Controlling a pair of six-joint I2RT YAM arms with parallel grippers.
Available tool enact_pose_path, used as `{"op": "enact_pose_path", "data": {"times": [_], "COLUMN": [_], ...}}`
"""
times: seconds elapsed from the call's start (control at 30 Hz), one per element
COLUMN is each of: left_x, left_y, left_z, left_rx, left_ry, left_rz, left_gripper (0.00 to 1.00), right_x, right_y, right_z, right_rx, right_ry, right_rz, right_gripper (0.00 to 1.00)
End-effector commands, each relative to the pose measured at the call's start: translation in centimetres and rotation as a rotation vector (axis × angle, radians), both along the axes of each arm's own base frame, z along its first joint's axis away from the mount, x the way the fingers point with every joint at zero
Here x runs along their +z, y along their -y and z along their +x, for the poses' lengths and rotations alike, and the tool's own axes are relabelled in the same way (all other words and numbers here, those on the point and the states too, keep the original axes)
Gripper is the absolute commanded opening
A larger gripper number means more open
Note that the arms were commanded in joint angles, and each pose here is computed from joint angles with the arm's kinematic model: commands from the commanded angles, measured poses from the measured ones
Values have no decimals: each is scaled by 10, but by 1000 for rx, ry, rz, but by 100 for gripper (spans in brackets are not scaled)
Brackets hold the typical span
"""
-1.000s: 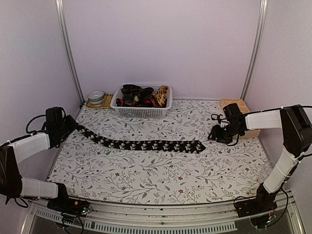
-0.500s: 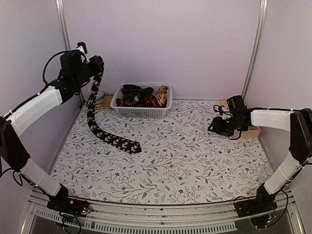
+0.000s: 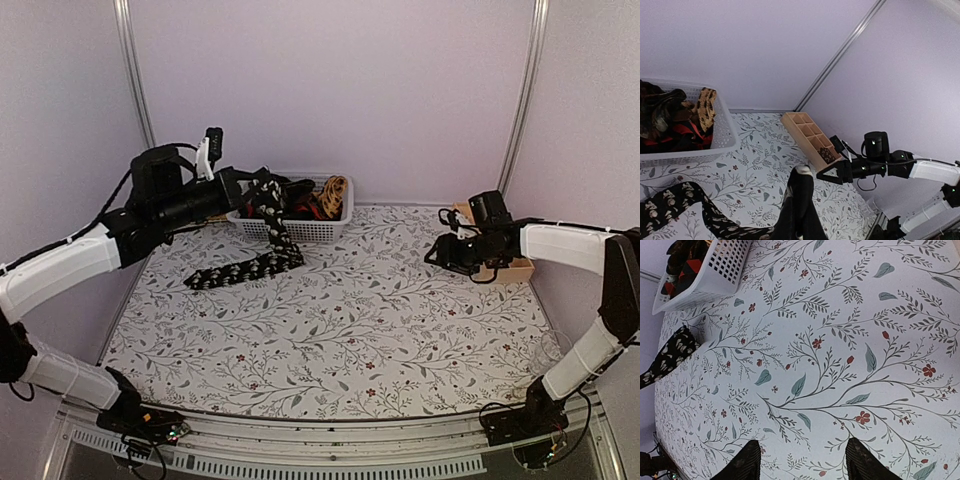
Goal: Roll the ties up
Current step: Pick up the tie from the center of the board, then place the tie at the center of the board.
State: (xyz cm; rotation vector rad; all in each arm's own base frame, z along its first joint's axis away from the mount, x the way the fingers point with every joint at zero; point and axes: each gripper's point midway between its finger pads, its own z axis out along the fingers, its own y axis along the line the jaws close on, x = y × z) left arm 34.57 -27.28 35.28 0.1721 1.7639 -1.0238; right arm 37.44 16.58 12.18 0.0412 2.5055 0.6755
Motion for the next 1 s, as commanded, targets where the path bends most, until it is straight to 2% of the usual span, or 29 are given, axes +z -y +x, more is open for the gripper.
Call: {"op": "enact_pose_path", "data": {"times": [0.0, 0.1, 0.27, 0.33, 0.4, 0.47, 0.53, 0.7, 0.8, 0.97], "left_x": [20, 22, 35, 43, 50, 60, 69, 94, 106, 132], "left_y": [12, 28, 46, 48, 50, 50, 51, 52, 57, 67], "left_z": [-66, -89, -97, -96, -93, -89, -87, -79, -75, -71], "left_rx": [-186, -296, -338, -336, -329, -315, -309, -259, -255, -263], "left_ry": [17, 26, 112, 153, 191, 240, 285, 419, 482, 599], "left_rz": [-85, -84, -51, -49, -44, -34, -30, -40, -60, -66], "left_gripper": [0, 0, 0, 0, 0, 0, 0, 0, 0, 0], "right_x": [28, 26, 30, 32, 42, 38, 36, 24, 23, 42], "right_y": [-41, -82, -148, -166, -183, -192, -205, -236, -240, -255], "right_z": [6, 2, -23, -36, -45, -58, -69, -87, -82, -74], "right_rx": [119, 225, 322, 278, 233, 135, 91, 33, -32, 10], "right_ry": [77, 63, 12, -38, -29, -114, -198, -353, -377, -419], "right_rz": [55, 101, 348, 492, 627, 775, 896, 1058, 1170, 1345], "right_gripper": [60, 64, 71, 75, 84, 90, 92, 93, 96, 100]}}
